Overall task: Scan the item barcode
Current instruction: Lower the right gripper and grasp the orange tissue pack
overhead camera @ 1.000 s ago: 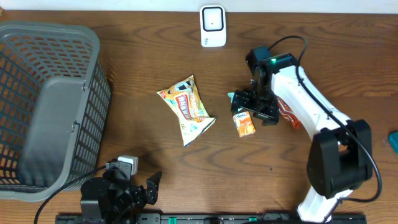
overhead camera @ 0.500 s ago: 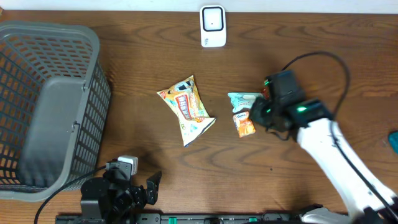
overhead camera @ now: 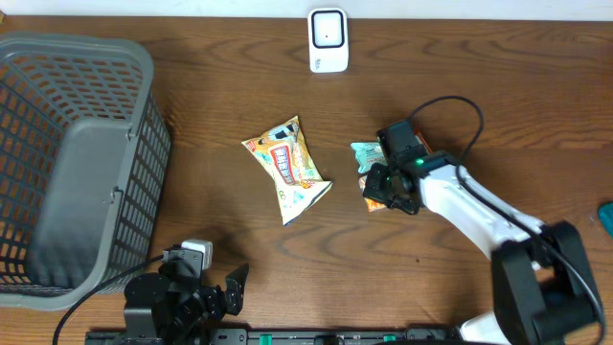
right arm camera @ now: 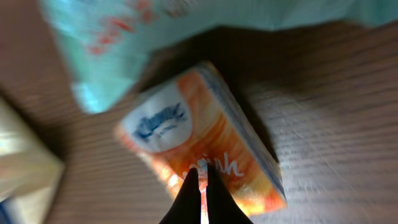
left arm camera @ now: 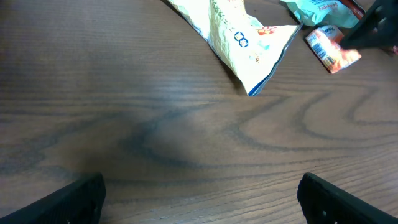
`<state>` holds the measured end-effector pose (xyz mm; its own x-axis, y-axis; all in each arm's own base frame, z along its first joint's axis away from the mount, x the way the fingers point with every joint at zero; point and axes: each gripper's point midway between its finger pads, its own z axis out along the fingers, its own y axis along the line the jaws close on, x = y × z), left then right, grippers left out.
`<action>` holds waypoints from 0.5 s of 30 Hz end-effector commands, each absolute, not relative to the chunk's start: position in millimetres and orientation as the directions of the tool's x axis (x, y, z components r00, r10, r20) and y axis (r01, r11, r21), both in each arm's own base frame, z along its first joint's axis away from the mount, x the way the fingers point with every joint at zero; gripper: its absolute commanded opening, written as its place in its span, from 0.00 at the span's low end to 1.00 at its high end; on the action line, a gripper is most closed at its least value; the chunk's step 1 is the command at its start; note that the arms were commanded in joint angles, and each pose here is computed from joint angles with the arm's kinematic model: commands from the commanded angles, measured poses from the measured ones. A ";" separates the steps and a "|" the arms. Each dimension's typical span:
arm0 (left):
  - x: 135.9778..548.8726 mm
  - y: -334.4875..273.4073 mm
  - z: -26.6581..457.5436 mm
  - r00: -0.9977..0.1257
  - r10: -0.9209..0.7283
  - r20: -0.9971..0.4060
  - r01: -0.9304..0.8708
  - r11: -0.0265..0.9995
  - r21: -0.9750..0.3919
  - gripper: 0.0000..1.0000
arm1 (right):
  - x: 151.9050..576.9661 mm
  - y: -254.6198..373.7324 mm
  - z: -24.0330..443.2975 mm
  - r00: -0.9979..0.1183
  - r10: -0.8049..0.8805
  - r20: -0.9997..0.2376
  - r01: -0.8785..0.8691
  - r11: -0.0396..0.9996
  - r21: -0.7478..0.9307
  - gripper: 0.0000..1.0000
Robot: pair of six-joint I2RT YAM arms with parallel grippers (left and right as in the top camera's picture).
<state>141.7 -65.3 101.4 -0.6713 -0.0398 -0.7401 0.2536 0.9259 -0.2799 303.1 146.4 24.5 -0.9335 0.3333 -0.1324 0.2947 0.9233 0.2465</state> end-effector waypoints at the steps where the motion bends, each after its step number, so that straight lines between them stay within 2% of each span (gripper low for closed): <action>1: 138.8 -67.2 99.5 -0.682 -0.037 -0.731 0.259 0.922 -0.289 0.98 | 294.8 149.2 -2.8 -0.941 0.335 -0.053 0.317 0.925 0.208 0.01; 3: 138.8 -67.2 99.5 -0.682 -0.037 -0.731 0.259 0.922 -0.289 0.99 | 292.5 149.7 -8.0 -0.945 0.325 -0.037 0.311 0.928 0.202 0.01; 6: 138.8 -67.2 99.5 -0.682 -0.037 -0.731 0.259 0.922 -0.289 0.99 | 302.4 154.3 1.9 -0.953 0.294 -0.077 0.269 0.934 0.235 0.01; 12: 138.8 -67.2 99.5 -0.682 -0.037 -0.731 0.259 0.922 -0.289 0.99 | 327.5 166.2 85.6 -0.944 0.228 -0.239 0.141 0.933 0.332 0.01; 13: 138.8 -67.2 99.5 -0.682 -0.037 -0.731 0.259 0.922 -0.289 0.99 | 327.7 164.8 105.0 -0.934 0.236 -0.267 0.134 0.927 0.351 0.05; 14: 138.8 -67.2 99.5 -0.682 -0.037 -0.731 0.259 0.922 -0.289 0.99 | 326.9 164.0 114.0 -0.928 0.245 -0.280 0.134 0.923 0.362 0.19; 15: 138.8 -67.2 99.5 -0.682 -0.037 -0.731 0.259 0.922 -0.289 0.99 | 324.3 162.1 124.7 -0.920 0.260 -0.293 0.140 0.916 0.376 0.45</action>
<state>141.7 -65.3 101.4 -0.6713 -0.0398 -0.7401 0.2536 0.9259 -0.2799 312.4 157.1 63.7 -0.9520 0.2588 -0.1631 0.2046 0.9350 0.2897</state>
